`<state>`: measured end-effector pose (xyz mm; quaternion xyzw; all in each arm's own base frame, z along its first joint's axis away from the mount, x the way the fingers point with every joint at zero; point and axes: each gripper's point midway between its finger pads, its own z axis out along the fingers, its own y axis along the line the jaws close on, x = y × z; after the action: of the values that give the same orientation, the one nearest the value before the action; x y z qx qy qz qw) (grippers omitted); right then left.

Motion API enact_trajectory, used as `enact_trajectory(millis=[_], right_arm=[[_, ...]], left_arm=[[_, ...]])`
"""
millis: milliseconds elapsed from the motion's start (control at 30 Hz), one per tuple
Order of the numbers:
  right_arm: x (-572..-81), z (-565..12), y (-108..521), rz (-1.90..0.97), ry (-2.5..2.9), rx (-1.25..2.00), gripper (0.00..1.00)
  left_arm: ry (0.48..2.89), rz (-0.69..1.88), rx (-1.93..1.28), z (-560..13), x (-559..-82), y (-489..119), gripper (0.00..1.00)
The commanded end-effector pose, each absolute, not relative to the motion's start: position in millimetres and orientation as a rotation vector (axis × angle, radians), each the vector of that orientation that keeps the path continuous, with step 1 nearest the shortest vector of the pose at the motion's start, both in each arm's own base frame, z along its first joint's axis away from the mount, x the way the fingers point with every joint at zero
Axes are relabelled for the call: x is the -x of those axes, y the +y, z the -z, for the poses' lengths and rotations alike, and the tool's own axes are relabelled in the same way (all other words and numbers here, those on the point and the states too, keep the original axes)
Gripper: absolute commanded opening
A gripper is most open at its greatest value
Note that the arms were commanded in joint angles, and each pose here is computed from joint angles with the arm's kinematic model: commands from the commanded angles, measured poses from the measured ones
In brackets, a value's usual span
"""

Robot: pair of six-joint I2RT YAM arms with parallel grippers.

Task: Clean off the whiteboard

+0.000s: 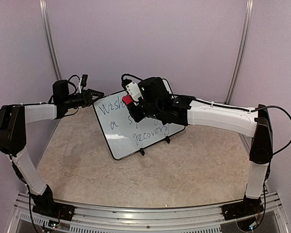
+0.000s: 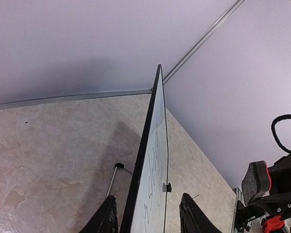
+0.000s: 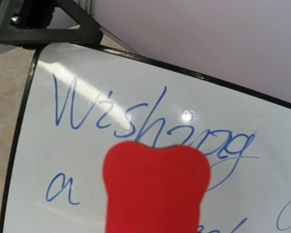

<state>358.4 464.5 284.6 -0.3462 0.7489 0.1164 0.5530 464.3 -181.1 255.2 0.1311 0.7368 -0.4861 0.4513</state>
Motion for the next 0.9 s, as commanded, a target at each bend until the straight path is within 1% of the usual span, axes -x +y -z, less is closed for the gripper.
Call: enact_trajectory(millis=[0,433,867], right_arm=[[-361,-287,462,-0.288,1.766,0.802,0.34],[-361,-286,462,-0.289,1.767,0.802,0.34],[-362,-286,463,-0.29,1.765,0.802,0.34]], left_arm=[[1.81,1.204,-0.337,-255,-467,-181,0.41],[1.849,1.169,-0.315,-245,-472,-181,0.41],[1.838,1.188,-0.335,-247,-469,-184,0.2]])
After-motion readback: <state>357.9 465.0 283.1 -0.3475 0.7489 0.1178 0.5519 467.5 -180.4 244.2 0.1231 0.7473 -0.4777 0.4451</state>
